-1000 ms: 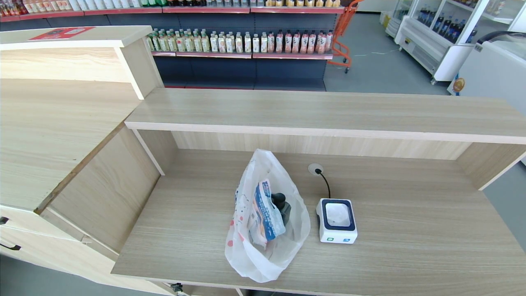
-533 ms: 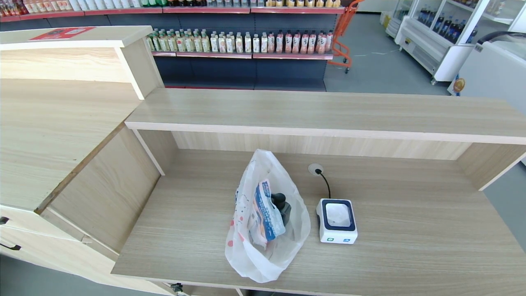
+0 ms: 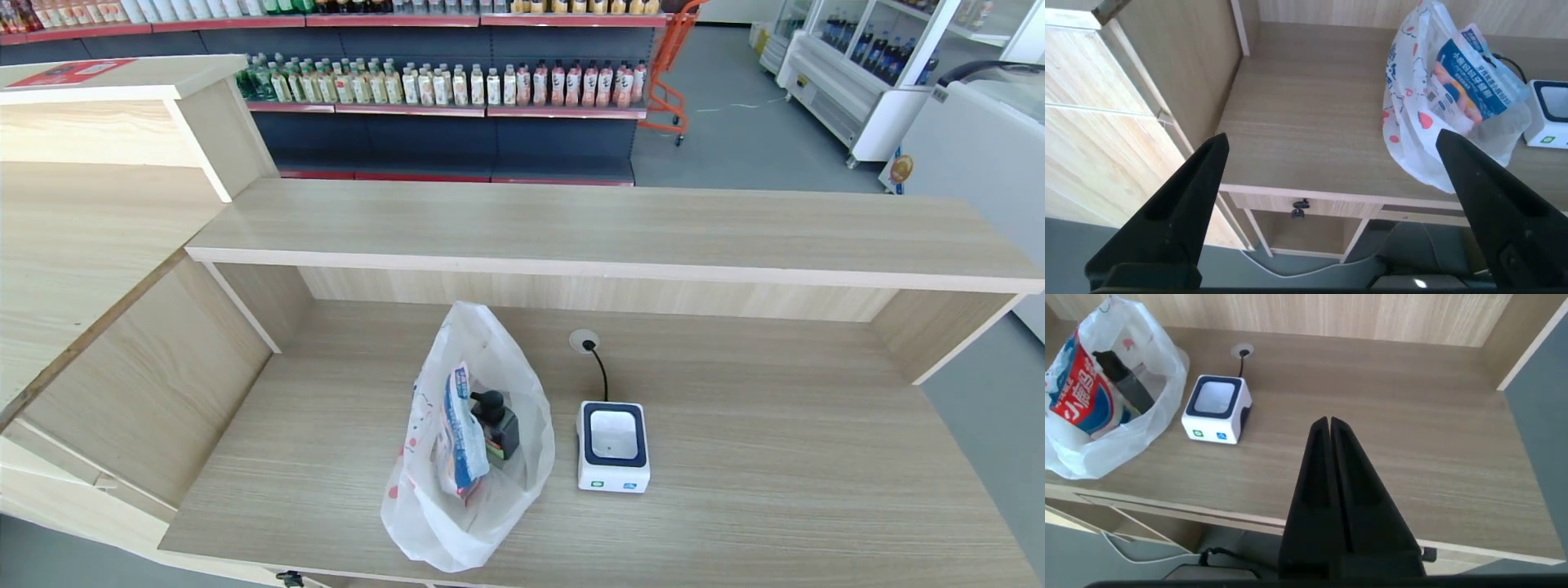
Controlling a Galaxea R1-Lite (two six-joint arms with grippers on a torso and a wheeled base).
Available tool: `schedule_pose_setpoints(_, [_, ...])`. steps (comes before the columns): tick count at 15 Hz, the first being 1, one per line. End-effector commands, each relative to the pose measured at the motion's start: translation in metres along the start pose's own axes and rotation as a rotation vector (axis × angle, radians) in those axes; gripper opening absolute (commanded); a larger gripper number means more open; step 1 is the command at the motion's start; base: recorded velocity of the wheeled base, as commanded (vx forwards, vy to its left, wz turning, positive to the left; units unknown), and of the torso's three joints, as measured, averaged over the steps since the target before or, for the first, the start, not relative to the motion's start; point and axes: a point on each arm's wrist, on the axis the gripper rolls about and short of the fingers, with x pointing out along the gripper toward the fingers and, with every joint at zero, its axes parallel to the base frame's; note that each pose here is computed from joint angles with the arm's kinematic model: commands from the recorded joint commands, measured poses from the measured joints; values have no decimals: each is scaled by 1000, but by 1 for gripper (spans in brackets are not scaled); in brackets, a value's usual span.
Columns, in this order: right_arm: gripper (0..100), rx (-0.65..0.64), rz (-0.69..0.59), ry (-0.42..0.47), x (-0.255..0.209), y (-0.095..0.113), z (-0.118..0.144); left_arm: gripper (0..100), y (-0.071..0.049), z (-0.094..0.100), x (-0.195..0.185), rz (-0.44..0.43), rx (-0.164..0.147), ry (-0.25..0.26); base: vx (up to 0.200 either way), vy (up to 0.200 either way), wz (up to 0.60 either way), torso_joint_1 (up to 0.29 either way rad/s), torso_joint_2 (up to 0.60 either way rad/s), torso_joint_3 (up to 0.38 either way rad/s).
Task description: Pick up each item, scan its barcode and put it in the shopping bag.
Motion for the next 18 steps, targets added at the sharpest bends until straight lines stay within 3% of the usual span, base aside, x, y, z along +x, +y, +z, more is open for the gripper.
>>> schedule_pose_setpoints(1, [0,0,0,3,0,0,0,100,0,0,0,0,0,-1,0,0,0,0,0,0])
schedule_pose_setpoints(3, [0,0,0,3,0,0,0,100,0,0,0,0,3,-1,0,0,0,0,0,0])
schedule_pose_setpoints(7, [0,0,2,3,0,0,0,100,0,0,0,0,0,-1,200,0,0,1,0,2])
schedule_pose_setpoints(18, [0,0,2,3,0,0,0,100,0,0,0,0,2,-1,0,0,0,0,0,0])
